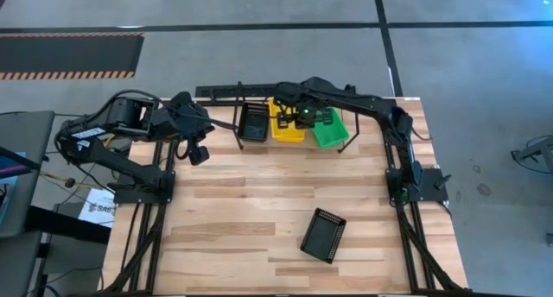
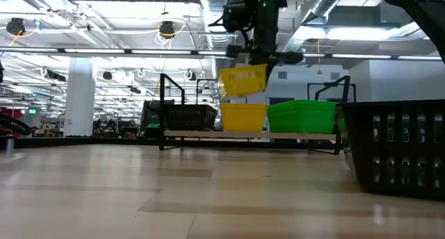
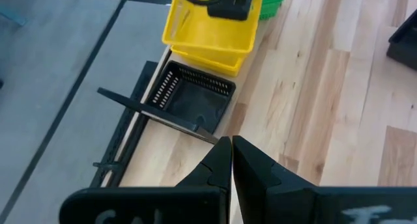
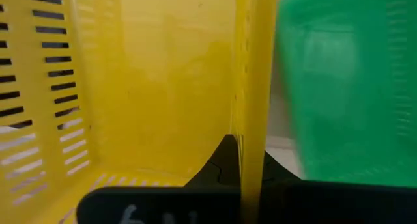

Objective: Stack baskets on shelf by color
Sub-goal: Stack the yellow bin on top of the yellow bins on the shelf

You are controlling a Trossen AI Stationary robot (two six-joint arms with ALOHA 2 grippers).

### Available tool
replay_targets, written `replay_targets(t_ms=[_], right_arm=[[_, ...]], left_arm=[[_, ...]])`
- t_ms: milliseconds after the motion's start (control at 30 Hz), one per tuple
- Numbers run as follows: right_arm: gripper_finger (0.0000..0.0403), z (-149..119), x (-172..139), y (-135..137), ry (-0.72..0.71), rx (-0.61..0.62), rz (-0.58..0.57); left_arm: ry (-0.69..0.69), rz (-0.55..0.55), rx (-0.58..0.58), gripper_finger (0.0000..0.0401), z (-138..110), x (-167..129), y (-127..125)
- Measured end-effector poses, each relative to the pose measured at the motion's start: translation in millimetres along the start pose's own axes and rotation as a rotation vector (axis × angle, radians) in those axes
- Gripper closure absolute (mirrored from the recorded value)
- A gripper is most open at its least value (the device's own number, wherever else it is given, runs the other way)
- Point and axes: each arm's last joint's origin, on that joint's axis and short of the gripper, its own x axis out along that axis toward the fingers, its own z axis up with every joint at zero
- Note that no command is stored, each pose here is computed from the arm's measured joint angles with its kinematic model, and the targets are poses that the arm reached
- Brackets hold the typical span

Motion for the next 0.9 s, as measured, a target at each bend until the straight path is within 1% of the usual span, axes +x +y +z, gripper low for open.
replay_targets(t_ms=[100, 200, 300, 433, 767, 900], right_arm=[[0.0402, 3.7, 13.8, 5.5, -0.001, -0.002, 0.077], [0.0402, 7.3, 23.1, 7.2, -0.003, 0.006, 0.117], [0.0402, 8.4, 30.2, 4.0, 0.007, 0.006, 0.101], [0.0402, 11.0, 30.1, -0.1, 0.016, 0.011, 0.082], [0.0402, 10.2, 21.3, -5.0, 0.013, 0.013, 0.075], [0.0402, 12.9, 15.5, -11.0, 0.013, 0.008, 0.066]], left_arm=[[0.010, 0.002, 0.005, 0.0399, -1.0, 0.0, 0.2], [0.011, 0.001, 0.005, 0.0399, -1.1, 0.0, 0.2], [0.015, 0.002, 0.007, 0.0399, -1.5, 0.0, 0.2], [0.029, 0.004, 0.013, 0.0399, -3.0, 0.0, 0.5], [0.030, 0.003, 0.036, 0.0399, -3.1, 0.0, 0.5], [0.030, 0.002, 0.044, 0.0399, -3.1, 0.0, 0.5]])
